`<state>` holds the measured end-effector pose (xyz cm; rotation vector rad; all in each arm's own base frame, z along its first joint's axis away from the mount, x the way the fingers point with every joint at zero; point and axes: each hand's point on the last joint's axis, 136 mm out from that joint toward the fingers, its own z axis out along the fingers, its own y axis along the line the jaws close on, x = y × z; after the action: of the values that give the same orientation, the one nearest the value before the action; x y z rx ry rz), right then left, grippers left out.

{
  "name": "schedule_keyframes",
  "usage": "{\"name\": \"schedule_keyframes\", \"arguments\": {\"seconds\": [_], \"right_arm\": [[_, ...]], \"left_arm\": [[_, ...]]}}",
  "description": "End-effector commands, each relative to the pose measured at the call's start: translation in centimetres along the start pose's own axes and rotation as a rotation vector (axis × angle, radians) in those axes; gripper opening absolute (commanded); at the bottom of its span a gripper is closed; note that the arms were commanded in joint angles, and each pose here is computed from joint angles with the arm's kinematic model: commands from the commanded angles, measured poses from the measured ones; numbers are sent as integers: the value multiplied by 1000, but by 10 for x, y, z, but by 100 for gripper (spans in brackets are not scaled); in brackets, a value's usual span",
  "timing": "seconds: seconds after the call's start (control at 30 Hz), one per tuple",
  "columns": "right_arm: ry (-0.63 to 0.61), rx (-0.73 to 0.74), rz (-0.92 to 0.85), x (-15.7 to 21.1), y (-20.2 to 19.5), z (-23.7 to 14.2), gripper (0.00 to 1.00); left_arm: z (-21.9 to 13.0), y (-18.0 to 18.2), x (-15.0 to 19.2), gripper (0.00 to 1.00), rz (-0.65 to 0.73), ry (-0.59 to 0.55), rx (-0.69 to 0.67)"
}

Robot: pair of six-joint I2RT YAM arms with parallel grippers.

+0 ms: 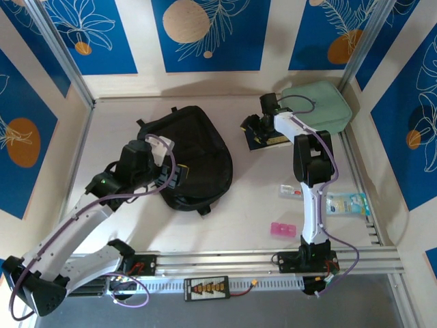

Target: Pack books, pencil case, and school supplies into a backpack

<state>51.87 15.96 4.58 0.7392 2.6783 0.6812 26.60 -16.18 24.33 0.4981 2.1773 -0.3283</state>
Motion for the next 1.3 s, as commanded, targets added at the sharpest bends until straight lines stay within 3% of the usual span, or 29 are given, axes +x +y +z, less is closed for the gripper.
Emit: {"name": "schedule_keyframes", "arguments": {"seconds": [0.0,0.37,0.57,0.77,0.9,1.1,1.27], "right_arm": [[93,67,9,30,-20,9,69],[236,95,-12,132,-63,-26,66],[217,134,-3,181,-96,-62,66],[88,32,-53,153,-83,-110,66],[3,53,-84,124,-93,-125,65],[17,123,-49,107,-124,-122,59],[33,138,-46,101,-137,-117,47]], "left_arm": [[2,2,-13,100,-19,-35,-2],[37,-16,-23,100,-21,48,80],[69,-36,-37,100,-60,76,156],[103,-72,-47,99,-79,133,230],[126,-103,-48,96,-97,181,268],[162,-134,-41,87,-113,247,196],[193,-153,-30,83,-64,313,128]]}}
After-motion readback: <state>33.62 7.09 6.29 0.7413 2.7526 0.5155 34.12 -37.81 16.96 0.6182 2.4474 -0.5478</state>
